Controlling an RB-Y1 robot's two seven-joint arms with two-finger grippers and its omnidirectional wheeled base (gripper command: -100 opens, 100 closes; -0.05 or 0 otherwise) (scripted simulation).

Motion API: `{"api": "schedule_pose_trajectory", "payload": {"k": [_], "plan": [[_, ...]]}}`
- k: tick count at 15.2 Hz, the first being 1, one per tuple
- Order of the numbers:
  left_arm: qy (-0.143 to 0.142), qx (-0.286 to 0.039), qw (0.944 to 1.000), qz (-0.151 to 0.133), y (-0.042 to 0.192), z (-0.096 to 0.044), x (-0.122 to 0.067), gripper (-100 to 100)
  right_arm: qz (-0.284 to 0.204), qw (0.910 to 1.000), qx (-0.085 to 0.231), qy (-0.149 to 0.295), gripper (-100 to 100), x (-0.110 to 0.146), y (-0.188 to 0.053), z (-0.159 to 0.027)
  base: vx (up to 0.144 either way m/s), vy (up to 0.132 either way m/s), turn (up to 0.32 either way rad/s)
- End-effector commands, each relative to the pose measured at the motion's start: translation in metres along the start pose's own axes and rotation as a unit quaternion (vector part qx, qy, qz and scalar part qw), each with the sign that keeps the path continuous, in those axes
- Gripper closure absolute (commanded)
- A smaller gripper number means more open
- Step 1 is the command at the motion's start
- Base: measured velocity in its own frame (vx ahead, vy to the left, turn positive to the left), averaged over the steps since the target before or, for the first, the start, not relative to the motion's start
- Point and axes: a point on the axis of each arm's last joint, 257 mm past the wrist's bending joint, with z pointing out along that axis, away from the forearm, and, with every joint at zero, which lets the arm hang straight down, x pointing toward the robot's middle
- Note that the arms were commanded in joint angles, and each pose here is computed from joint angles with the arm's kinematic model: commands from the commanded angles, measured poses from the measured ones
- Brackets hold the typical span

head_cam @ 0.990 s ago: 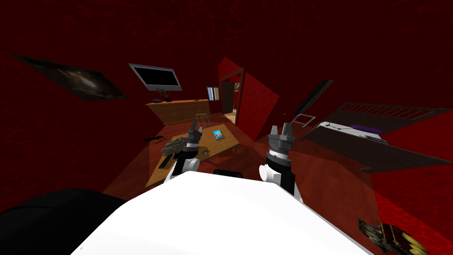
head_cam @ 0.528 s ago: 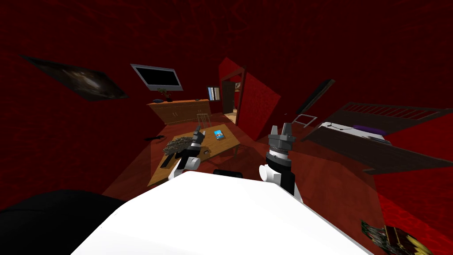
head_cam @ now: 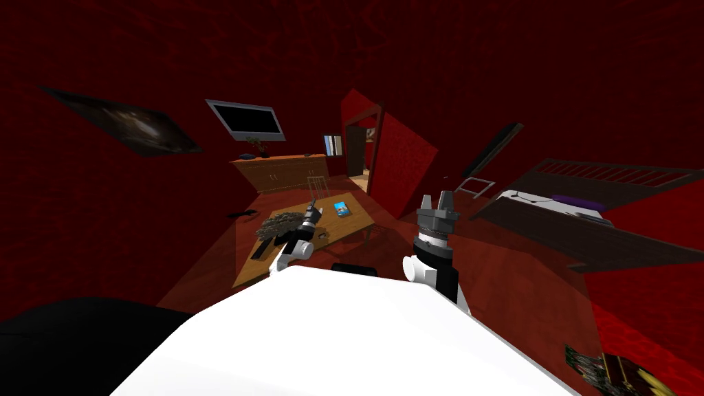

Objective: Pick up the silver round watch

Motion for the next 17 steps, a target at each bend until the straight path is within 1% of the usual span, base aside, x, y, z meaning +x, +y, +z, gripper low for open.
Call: {"api": "schedule_pose_trajectory", "payload": {"k": [1,2,3,4,5,6,7,8,9,10,11,12,13,14,15,16,17], "plan": [[-0.007,-0.034,0.9987,-0.036,0.026,0.006,-0.003,-100,0.0,1.0,0.0,0.0,0,0.0,0.0,0.0,-0.008,0.031,0.023],[-0.009,-0.043,0.9984,-0.036,0.034,0.004,-0.006,-100,0.0,1.0,0.0,0.0,0,0.0,0.0,0.0,-0.006,0.032,0.012],[-0.013,-0.059,0.9966,-0.056,0.047,0.008,-0.007,-100,0.0,1.0,0.0,0.0,0,0.0,0.0,0.0,-0.007,0.032,0.013],[-0.015,-0.066,0.9962,-0.056,0.053,0.006,-0.009,-100,0.0,1.0,0.0,0.0,0,0.0,0.0,0.0,-0.007,0.027,0.009],[-0.019,-0.083,0.9934,-0.076,0.066,0.009,-0.011,-100,0.0,1.0,0.0,0.0,0,0.0,0.0,0.0,-0.007,0.025,0.018],[-0.021,-0.088,0.9929,-0.076,0.072,0.007,-0.012,-100,0.0,1.0,0.0,0.0,0,0.0,0.0,0.0,-0.006,0.022,0.013],[-0.026,-0.106,0.9893,-0.097,0.085,0.01,-0.013,-100,0.0,1.0,0.0,0.0,0,0.0,0.0,0.0,-0.005,0.026,0.017],[-0.028,-0.111,0.9887,-0.096,0.091,0.008,-0.015,-100,0.0,1.0,0.0,0.0,0,0.0,0.0,0.0,-0.002,0.026,0.01],[-0.034,-0.129,0.984,-0.118,0.105,0.01,-0.016,-100,0.0,1.0,0.0,0.0,0,0.0,0.0,0.0,-0.002,0.029,0.014],[-0.036,-0.134,0.9834,-0.117,0.109,0.008,-0.018,-100,0.0,1.0,0.0,0.0,0,0.0,0.0,0.0,0.0,0.026,0.01],[-0.043,-0.155,0.9771,-0.139,0.127,0.008,-0.019,-100,0.0,1.0,0.0,0.0,0,0.0,0.0,0.0,-0.001,0.028,0.016],[-0.044,-0.156,0.977,-0.139,0.128,0.008,-0.019,-100,0.0,1.0,0.0,0.0,0,0.0,0.0,0.0,-0.001,0.027,0.008],[-0.052,-0.178,0.9696,-0.16,0.146,0.007,-0.02,-100,0.0,1.0,0.0,0.0,0,0.0,0.0,0.0,0.0,0.027,0.016],[-0.052,-0.178,0.9696,-0.16,0.146,0.007,-0.02,-100,0.0,1.0,0.0,0.0,0,0.0,0.0,0.0,0.0,0.024,0.015],[-0.058,-0.195,0.9622,-0.181,0.159,0.008,-0.019,-100,0.0,1.0,0.0,0.0,0,0.0,0.0,0.0,-0.002,0.024,0.014],[-0.06,-0.2,0.9611,-0.181,0.164,0.006,-0.021,-100,0.0,1.0,0.0,0.0,0,0.0,0.0,0.0,-0.003,0.026,0.009],[-0.066,-0.216,0.953,-0.202,0.176,0.007,-0.019,-100,0.0,1.0,0.0,0.0,0,0.0,0.0,0.0,-0.003,0.03,0.019]]}}
